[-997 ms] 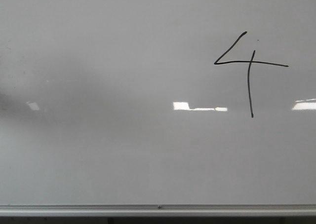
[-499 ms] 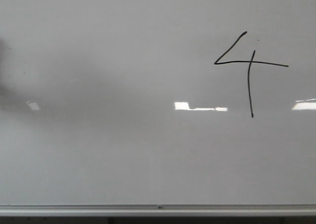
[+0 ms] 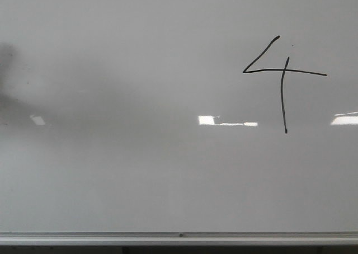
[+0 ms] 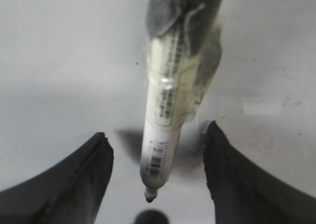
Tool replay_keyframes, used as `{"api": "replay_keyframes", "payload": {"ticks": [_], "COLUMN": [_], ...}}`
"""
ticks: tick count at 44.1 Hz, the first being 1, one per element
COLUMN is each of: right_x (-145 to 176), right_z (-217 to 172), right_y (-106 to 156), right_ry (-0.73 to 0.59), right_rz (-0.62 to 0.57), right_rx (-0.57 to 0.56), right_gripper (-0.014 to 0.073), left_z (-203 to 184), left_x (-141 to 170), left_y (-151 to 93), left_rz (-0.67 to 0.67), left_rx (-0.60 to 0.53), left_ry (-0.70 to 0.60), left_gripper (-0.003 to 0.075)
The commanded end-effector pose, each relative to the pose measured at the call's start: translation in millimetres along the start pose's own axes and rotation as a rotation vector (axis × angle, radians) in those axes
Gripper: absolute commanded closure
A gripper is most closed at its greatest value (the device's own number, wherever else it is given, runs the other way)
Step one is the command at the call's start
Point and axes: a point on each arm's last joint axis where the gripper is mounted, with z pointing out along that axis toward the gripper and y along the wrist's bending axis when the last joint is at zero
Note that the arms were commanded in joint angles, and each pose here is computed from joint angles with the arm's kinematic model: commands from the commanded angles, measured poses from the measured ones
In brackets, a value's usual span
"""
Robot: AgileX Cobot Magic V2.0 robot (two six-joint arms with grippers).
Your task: Write number 4 on whiteboard
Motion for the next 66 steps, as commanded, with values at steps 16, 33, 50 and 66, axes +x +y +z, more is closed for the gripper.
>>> {"api": "replay_keyframes", "payload": {"ticks": [16, 33, 50, 66], "right_x": [-11.5, -11.4, -11.2, -11.0], "right_z": [-3.8, -3.8, -3.8, -3.8], "right_y": [0.8, 0.9, 1.2, 1.4], "right_ry": [-0.064, -0.063, -0.060, -0.058], "right_rz": [0.020, 0.020, 0.020, 0.020], "right_rx": [0.008, 0.007, 0.004, 0.001], "right_gripper": [0.0657, 0.0657, 0.0657, 0.0657], "left_z": [-87.1, -187.1, -238.3, -240.7], "left_x": [-12.2, 16.5, 41.1, 41.6], "left_y": [-3.8, -5.2, -6.7, -6.6], "left_rz": [0.028, 0.038, 0.050, 0.050], "left_rx": [0.026, 0.045, 0.066, 0.065], "left_ry": [-0.214, -0.505, -0.694, -0.706], "left_gripper": [0.0229, 0.0463, 0.0741, 0.0741]}}
